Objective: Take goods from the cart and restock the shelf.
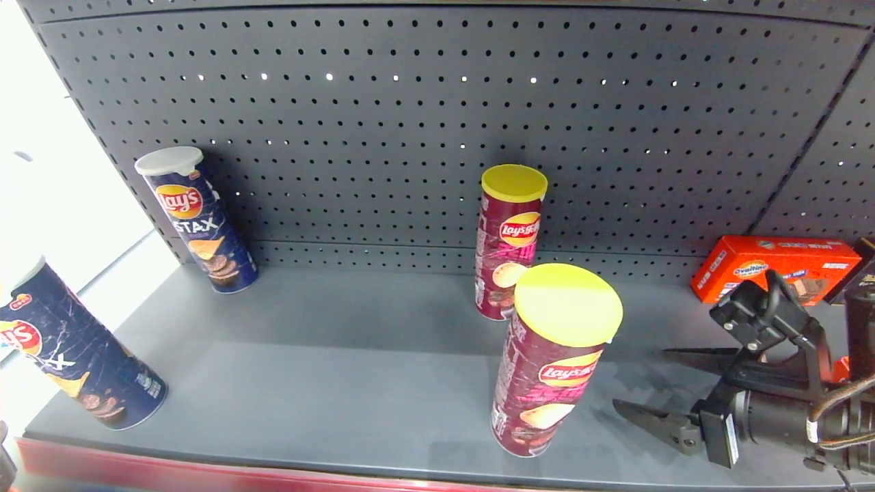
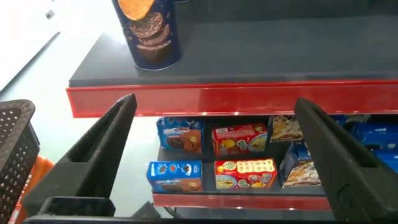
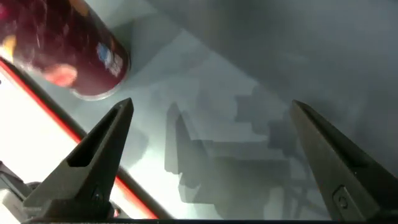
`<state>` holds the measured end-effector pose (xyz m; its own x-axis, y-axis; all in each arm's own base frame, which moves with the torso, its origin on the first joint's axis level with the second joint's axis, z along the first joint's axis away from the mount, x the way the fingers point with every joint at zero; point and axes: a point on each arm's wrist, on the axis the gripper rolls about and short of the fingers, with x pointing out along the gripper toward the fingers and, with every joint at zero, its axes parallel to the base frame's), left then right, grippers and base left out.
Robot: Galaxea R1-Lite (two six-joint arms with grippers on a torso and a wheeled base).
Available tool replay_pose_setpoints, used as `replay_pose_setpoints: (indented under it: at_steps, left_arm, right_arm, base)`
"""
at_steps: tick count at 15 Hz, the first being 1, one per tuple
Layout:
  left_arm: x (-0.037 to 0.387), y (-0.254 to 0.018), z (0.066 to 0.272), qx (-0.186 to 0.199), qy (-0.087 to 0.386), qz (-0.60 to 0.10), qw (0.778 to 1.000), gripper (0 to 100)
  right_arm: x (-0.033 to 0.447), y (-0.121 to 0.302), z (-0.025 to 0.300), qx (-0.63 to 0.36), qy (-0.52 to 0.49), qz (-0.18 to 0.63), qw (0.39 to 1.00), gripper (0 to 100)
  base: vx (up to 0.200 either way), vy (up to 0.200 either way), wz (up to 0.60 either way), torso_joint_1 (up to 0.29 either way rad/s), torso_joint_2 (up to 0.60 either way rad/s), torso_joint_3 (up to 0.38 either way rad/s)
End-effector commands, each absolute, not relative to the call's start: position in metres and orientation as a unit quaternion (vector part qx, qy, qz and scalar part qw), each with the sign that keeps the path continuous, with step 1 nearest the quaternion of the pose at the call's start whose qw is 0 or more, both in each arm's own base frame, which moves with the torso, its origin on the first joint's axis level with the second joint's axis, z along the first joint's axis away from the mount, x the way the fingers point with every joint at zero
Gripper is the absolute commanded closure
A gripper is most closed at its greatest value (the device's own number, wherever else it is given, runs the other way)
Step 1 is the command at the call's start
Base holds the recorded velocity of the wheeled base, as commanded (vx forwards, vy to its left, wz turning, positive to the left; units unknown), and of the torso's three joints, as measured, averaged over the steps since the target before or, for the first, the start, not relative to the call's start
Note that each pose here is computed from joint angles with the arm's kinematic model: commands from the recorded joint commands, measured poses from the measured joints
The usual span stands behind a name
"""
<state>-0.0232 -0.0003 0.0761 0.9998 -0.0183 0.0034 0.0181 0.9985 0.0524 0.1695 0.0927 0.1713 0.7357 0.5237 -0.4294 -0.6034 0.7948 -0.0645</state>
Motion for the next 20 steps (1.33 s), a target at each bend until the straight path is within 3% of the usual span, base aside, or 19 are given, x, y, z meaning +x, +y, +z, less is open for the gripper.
replay_pose_setpoints:
  at_steps: [1,20]
  left_arm:
    - [-0.023,0.0,0.076,0.026,-0.001,-0.009,1.0,0]
    - [-0.023,0.0,0.076,0.025,0.0,-0.009,1.0,0]
  right_arm:
    - [0.181,0.102,0.171,-0.102,0.204,0.31,0.923,0]
    - [0.183,0.134,0.167,-0.117,0.206,0.365,0.9,0]
  base:
    - [0.0,0.0,0.0,0.0,0.0,0.0]
    - [0.0,0.0,0.0,0.0,0.0,0.0]
